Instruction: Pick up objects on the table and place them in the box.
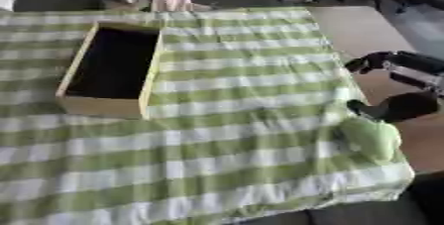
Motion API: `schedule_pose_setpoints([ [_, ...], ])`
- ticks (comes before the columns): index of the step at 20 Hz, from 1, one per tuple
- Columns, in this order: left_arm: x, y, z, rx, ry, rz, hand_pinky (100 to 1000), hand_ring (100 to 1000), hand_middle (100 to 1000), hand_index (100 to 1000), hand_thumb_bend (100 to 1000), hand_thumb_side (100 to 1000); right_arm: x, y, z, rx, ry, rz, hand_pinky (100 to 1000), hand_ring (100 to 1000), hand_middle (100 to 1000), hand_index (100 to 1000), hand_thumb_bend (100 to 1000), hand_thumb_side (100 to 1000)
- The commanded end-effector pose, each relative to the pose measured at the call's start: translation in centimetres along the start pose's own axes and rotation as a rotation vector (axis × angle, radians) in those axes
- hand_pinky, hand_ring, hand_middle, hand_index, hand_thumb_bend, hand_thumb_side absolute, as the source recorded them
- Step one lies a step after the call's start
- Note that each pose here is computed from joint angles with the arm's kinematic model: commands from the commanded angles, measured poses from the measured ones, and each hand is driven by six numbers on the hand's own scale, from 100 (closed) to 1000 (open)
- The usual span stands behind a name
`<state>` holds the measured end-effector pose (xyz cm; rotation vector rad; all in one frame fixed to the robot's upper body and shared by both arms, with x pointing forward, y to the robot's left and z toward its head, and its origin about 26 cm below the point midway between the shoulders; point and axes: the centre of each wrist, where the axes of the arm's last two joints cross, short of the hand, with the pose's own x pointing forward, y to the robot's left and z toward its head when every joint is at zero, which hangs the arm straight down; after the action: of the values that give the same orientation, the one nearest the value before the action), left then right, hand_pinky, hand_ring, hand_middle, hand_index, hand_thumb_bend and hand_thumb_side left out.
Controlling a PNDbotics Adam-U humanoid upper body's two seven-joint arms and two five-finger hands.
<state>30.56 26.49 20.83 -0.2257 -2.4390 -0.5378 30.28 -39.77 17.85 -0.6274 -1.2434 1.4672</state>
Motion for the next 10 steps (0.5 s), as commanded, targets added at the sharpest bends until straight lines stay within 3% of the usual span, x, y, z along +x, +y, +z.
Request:
schedule_pose_setpoints([
  [1, 0.7, 0.3, -0.4, -0.004, -0.023, -0.020, 505, 710, 674, 800, 100, 754, -0.7, -1.3, 1.0, 0.003, 0.043, 0.045, 957, 888, 872, 979, 255, 363],
  [4, 0.7, 0.3, -0.4, -0.004, -0.025, -0.020, 505, 709, 673, 799, 100, 753, -1.2, -0.9, 1.2, 0.020, 0.061, 0.035, 963, 892, 877, 988, 270, 328],
  [10, 0.7, 0.4, -0.4, -0.003, -0.024, -0.025, 504, 708, 671, 799, 100, 753, -1.8, -0.2, 1.5, 0.047, 0.078, 0.032, 970, 898, 883, 993, 266, 381],
])
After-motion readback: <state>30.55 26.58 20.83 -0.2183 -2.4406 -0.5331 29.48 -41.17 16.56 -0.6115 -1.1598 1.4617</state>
